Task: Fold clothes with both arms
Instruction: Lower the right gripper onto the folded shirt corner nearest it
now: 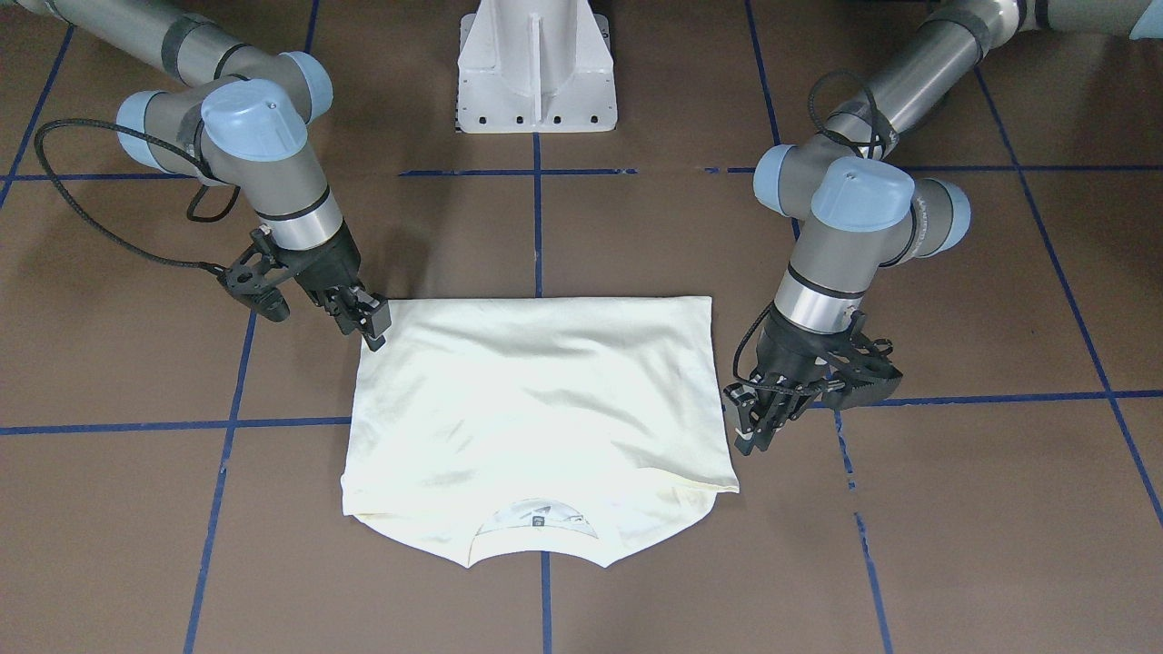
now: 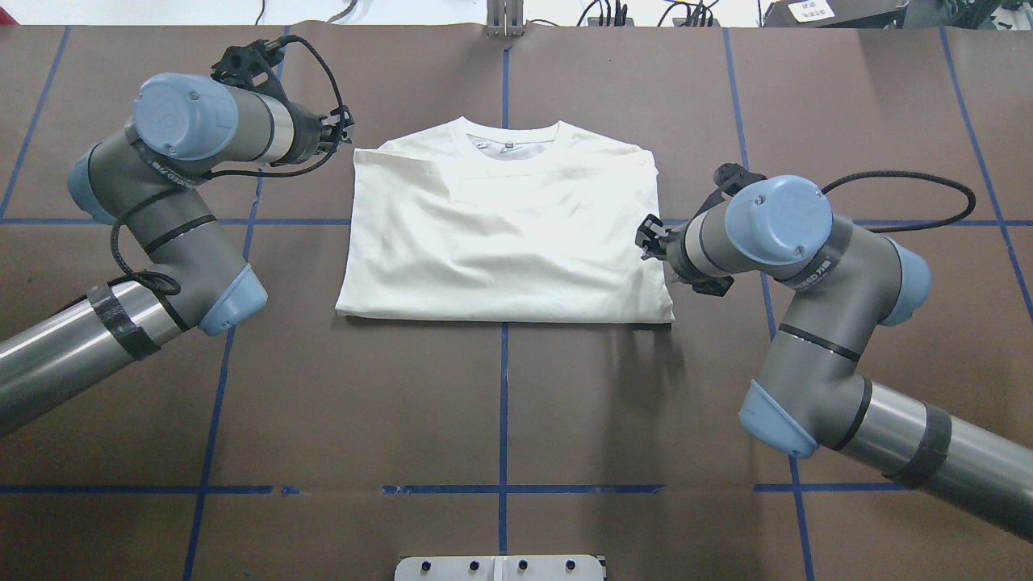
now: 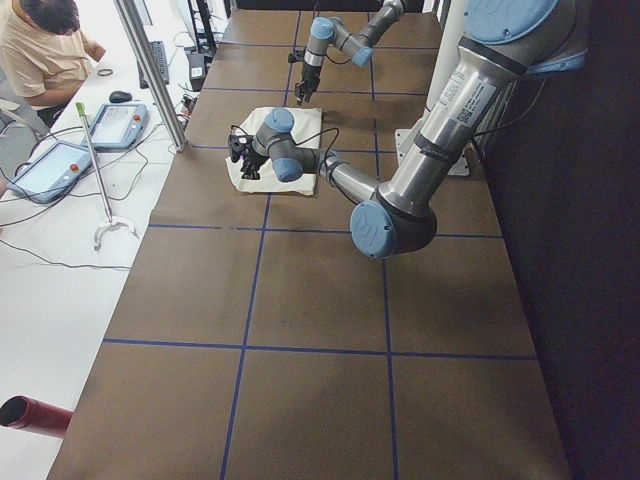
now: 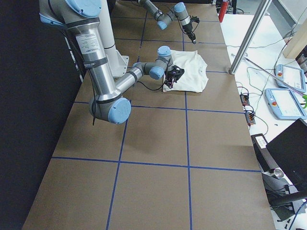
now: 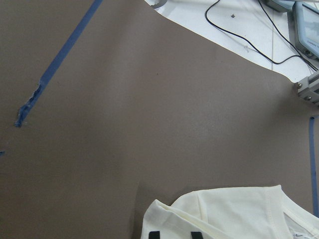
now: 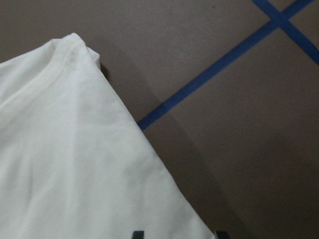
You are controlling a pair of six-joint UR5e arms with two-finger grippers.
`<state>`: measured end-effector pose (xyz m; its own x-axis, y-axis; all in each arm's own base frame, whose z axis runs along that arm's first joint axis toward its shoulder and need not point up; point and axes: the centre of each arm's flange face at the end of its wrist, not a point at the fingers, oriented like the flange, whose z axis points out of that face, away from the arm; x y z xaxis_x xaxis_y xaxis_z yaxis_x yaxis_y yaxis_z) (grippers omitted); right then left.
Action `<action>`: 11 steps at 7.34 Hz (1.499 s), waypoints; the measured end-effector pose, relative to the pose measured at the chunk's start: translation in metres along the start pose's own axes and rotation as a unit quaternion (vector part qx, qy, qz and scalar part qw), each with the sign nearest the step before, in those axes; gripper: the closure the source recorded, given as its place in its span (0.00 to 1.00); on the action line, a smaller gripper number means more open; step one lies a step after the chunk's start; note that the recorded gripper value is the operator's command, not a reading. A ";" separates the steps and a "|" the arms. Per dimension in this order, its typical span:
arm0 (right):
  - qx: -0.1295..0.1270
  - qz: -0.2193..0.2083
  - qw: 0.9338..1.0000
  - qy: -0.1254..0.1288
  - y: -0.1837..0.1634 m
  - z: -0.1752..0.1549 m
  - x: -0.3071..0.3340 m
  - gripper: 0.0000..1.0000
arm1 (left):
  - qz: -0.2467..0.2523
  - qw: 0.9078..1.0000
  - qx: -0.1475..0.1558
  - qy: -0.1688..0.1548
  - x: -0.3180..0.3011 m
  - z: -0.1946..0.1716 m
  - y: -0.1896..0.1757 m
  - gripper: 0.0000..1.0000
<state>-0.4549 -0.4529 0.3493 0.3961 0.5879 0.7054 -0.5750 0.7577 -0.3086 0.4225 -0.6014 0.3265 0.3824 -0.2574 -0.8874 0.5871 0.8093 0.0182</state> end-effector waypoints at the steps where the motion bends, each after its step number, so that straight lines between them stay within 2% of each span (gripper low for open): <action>1: 0.003 0.002 1.000 0.008 0.011 0.007 0.012 0.41 | 0.000 1.000 0.005 0.000 0.000 -0.001 -0.002 0.68; 3: 0.002 -0.002 1.000 0.016 0.025 0.015 0.024 0.40 | -0.001 1.000 0.015 -0.002 -0.001 -0.001 -0.004 0.68; 4: 0.000 -0.003 1.000 0.019 0.028 0.017 0.027 0.48 | -0.001 1.000 0.017 -0.002 -0.001 -0.001 -0.005 0.68; 5: 0.000 -0.004 1.000 0.022 0.030 0.019 0.030 0.65 | -0.002 1.000 0.017 -0.002 -0.001 -0.001 -0.005 0.68; 6: 0.000 -0.001 1.000 0.024 0.030 0.020 0.034 0.86 | -0.002 1.000 0.018 -0.003 -0.002 -0.001 -0.005 0.68; 7: -0.001 0.005 1.000 0.025 0.032 0.020 0.035 1.00 | -0.003 1.000 0.018 -0.003 -0.002 -0.001 -0.006 0.68; 10: -0.010 0.005 1.000 0.021 0.044 0.013 0.039 1.00 | -0.004 1.000 0.024 -0.001 0.000 -0.003 -0.009 0.68; 11: -0.019 -0.001 1.000 0.016 0.053 0.000 0.050 1.00 | -0.004 1.000 0.026 0.000 0.002 -0.004 -0.010 0.68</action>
<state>-0.4654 -0.3834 0.3679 0.4208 0.5946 0.6851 -0.5471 0.7688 -0.3312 0.4144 -0.6072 0.3229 0.3772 -0.2635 -0.8879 0.6269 0.7783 0.0353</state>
